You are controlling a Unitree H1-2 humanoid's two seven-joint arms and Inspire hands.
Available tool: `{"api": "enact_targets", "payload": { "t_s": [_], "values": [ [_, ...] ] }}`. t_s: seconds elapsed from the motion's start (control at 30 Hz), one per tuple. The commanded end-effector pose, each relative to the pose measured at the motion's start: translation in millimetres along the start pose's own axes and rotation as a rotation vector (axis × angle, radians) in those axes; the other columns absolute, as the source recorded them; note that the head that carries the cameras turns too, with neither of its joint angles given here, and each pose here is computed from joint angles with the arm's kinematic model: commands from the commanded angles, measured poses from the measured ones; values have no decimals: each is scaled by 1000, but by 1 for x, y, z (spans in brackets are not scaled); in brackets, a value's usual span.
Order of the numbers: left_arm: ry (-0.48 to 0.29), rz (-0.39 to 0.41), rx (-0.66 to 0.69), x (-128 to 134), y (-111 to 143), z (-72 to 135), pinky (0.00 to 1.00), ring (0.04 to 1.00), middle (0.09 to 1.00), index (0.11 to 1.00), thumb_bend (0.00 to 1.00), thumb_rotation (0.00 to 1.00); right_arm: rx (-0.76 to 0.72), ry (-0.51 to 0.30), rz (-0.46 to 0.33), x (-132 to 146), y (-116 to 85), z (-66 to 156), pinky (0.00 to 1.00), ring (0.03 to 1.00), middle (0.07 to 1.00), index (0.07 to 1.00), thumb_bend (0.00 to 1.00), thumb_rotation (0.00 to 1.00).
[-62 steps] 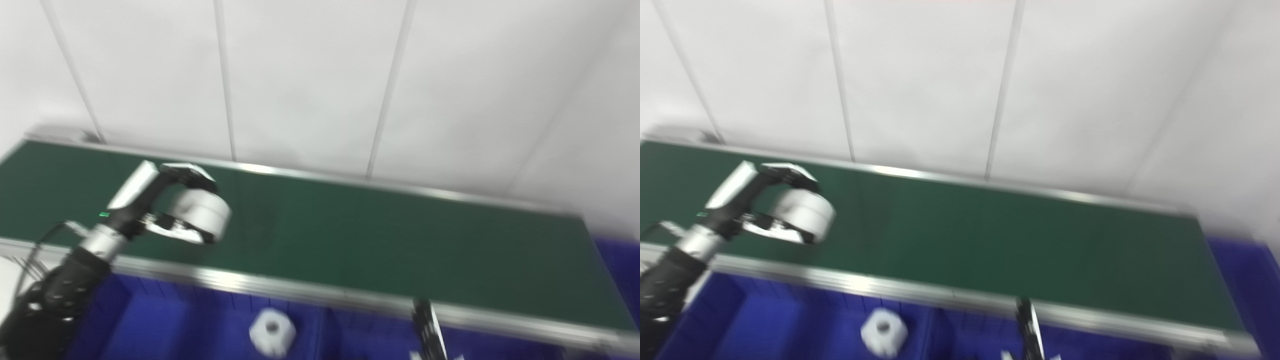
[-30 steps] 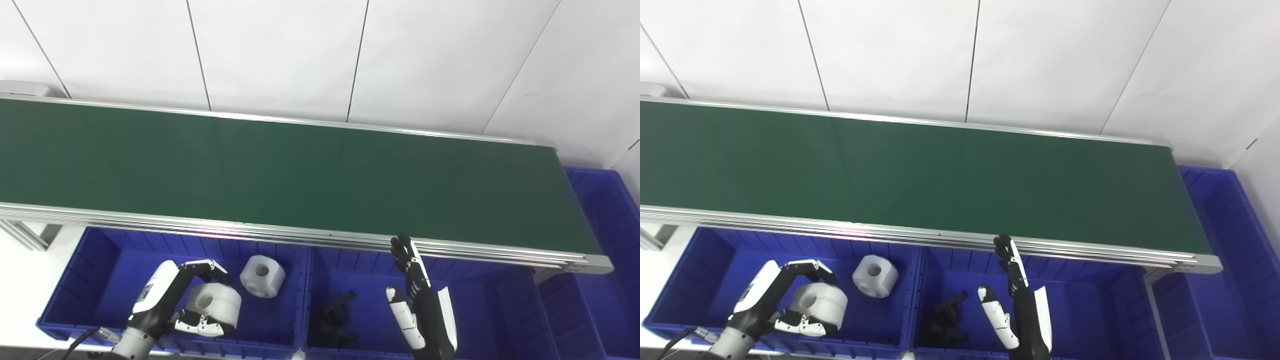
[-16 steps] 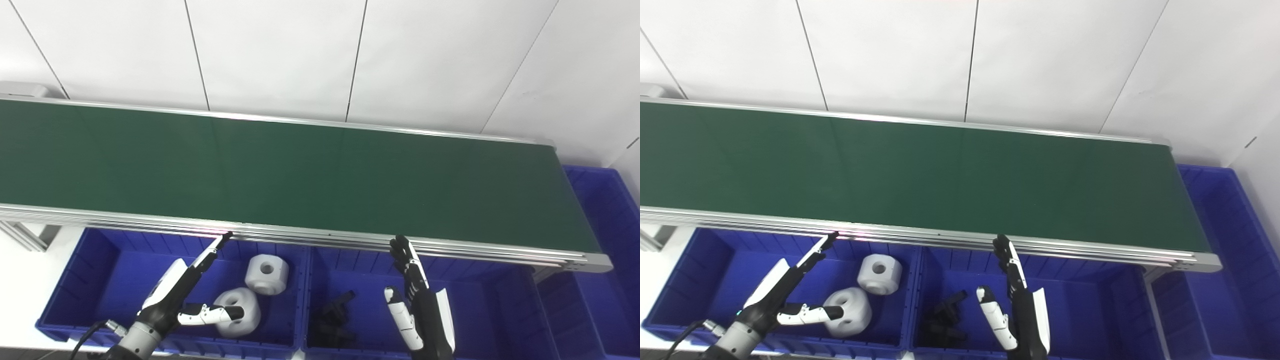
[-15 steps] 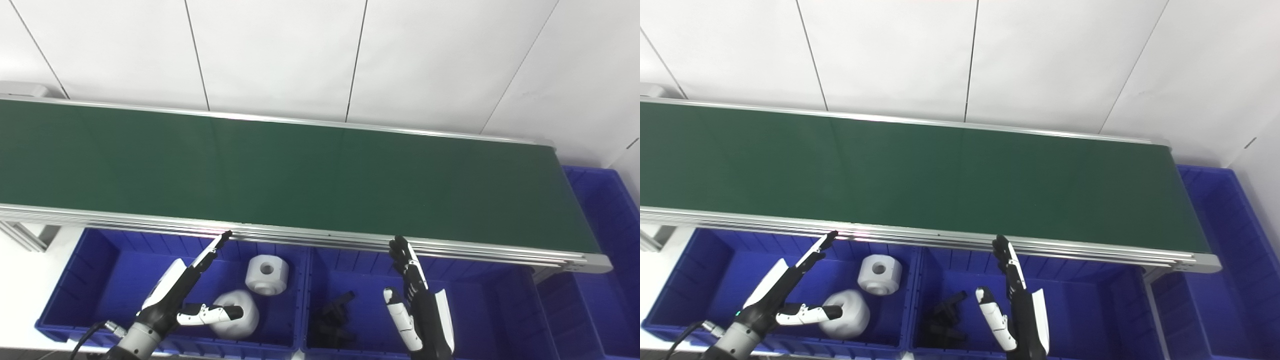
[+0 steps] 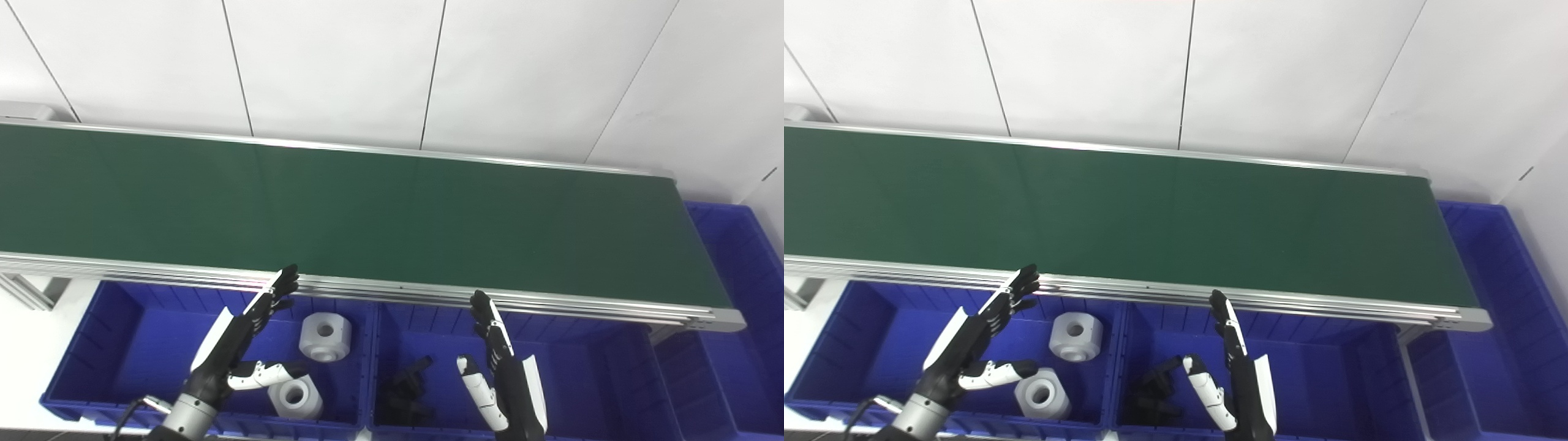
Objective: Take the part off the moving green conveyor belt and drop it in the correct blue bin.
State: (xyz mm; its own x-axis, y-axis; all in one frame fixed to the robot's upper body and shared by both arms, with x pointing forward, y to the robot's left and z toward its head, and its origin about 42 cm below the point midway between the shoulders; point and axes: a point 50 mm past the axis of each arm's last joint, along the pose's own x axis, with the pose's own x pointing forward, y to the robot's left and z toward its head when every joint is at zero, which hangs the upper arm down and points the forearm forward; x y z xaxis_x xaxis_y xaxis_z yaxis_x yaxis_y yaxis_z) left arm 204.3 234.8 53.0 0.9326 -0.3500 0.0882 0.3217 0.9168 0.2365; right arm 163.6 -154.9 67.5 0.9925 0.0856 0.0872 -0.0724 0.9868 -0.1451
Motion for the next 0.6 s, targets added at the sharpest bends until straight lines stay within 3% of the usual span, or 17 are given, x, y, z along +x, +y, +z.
{"api": "enact_targets", "payload": {
  "t_s": [0.0,0.2,0.57],
  "values": [
    [-58,23,-21,3,3,7,899,940,964,969,747,640,17,-22,0,3,3,6,969,968,956,971,740,861],
    [-70,28,-136,2,-7,6,911,942,959,956,703,723,-4,-26,3,3,1,5,927,938,950,971,736,880],
    [-83,5,-172,5,-24,9,912,956,971,957,692,698,9,-6,-8,-5,-13,0,953,954,950,979,719,878]
  ]
}}
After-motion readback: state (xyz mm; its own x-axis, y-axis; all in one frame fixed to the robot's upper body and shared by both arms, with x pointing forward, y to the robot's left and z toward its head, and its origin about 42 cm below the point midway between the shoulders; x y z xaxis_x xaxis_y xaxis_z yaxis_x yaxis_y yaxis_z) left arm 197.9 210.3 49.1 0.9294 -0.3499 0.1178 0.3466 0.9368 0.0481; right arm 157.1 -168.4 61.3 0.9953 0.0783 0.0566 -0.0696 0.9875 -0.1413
